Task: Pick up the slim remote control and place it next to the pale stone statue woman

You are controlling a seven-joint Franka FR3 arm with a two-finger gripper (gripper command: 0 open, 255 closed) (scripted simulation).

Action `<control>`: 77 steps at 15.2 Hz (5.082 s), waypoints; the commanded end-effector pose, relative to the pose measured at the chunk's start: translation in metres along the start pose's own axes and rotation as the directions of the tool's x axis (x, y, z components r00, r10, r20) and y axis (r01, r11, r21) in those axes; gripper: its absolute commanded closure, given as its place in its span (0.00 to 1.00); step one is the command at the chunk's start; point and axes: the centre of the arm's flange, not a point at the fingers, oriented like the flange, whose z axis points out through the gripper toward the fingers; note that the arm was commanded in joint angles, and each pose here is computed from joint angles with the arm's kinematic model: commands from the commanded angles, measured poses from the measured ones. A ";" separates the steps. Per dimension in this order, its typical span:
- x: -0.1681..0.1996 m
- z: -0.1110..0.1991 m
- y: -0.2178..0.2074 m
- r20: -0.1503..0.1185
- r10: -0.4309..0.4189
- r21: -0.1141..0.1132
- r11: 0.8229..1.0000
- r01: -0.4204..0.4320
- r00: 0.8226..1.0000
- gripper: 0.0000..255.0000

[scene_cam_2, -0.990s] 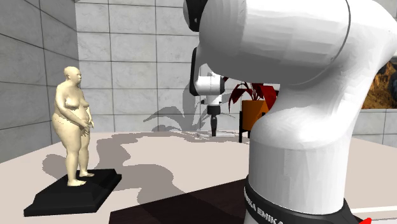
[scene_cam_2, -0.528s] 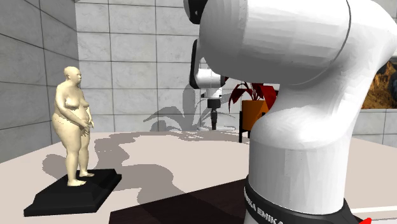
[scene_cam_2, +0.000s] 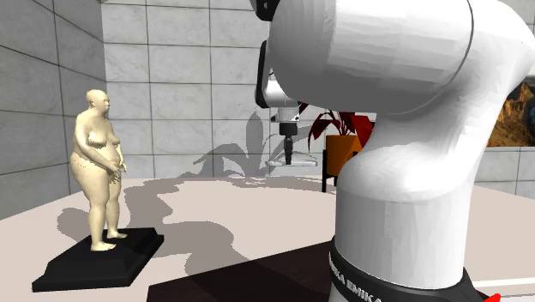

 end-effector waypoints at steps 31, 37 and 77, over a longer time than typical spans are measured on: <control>0.000 -0.168 0.001 0.000 0.000 0.000 1.000 0.000 1.000 1.00; -0.001 -0.200 0.001 0.000 0.000 0.000 1.000 0.000 1.000 1.00; 0.236 -0.291 -0.167 0.000 0.000 0.000 1.000 0.000 1.000 1.00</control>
